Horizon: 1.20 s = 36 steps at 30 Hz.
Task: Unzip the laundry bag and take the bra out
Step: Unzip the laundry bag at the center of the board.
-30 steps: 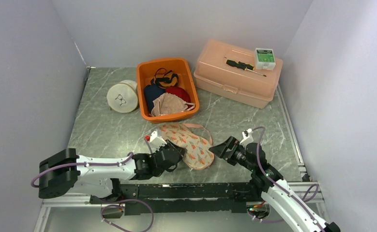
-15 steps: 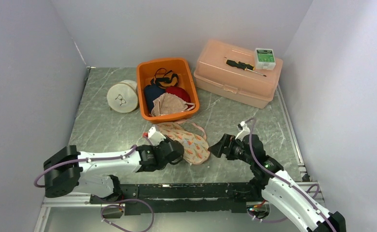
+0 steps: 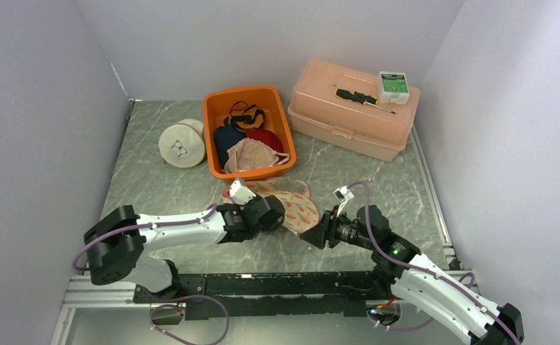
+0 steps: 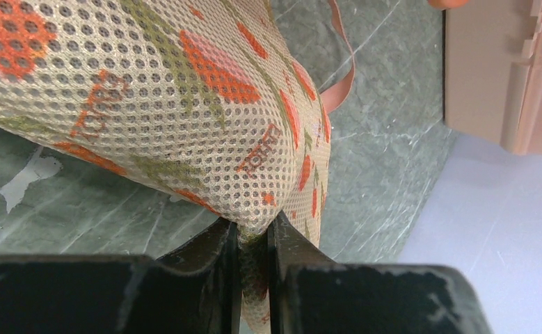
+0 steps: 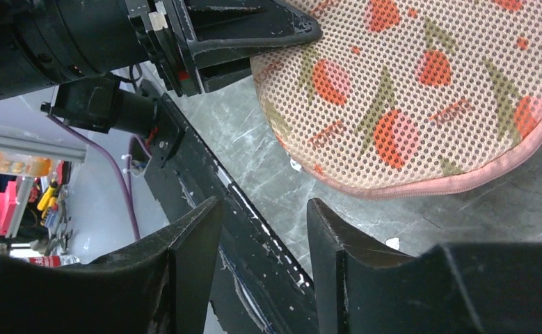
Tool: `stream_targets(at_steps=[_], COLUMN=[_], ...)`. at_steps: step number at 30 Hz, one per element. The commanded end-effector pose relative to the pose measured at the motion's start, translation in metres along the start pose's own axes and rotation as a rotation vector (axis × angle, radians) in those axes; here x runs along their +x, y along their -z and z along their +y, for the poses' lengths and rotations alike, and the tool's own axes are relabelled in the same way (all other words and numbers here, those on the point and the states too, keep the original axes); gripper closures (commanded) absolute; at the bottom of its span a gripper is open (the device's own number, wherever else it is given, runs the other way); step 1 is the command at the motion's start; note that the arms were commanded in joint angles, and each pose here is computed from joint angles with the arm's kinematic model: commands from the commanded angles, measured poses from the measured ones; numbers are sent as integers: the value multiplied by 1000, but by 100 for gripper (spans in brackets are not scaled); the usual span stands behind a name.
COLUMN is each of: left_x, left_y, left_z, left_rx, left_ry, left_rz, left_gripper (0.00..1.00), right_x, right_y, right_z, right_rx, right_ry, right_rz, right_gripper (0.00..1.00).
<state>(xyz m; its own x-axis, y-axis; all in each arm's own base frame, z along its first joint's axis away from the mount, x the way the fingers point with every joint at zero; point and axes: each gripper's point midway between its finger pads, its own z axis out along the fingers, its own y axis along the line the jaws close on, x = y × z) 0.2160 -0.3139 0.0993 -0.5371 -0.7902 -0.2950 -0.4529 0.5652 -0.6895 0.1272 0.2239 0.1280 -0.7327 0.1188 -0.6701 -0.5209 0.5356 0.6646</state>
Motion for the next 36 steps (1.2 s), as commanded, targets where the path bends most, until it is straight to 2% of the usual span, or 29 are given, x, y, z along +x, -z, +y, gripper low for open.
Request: stream_targets(at_steps=[1, 7, 16, 30, 36], left_x=[-8, -8, 3, 12, 11], left_y=[4, 8, 18, 16, 16], left_z=[-14, -13, -23, -28, -28], left_rx=[13, 15, 69, 78, 75], left_ry=[58, 81, 132, 145, 149], left_rz=[-16, 3, 91, 126, 122], left_gripper=[97, 97, 97, 97, 97], right_x=[-15, 0, 2, -2, -2], right_y=[-1, -7, -14, -25, -25], right_z=[18, 13, 5, -3, -13], right_rx=[-91, -87, -104, -91, -51], right_ry=[25, 25, 16, 14, 7], right_rz=[-72, 5, -41, -82, -120], right_gripper=[49, 47, 41, 46, 52])
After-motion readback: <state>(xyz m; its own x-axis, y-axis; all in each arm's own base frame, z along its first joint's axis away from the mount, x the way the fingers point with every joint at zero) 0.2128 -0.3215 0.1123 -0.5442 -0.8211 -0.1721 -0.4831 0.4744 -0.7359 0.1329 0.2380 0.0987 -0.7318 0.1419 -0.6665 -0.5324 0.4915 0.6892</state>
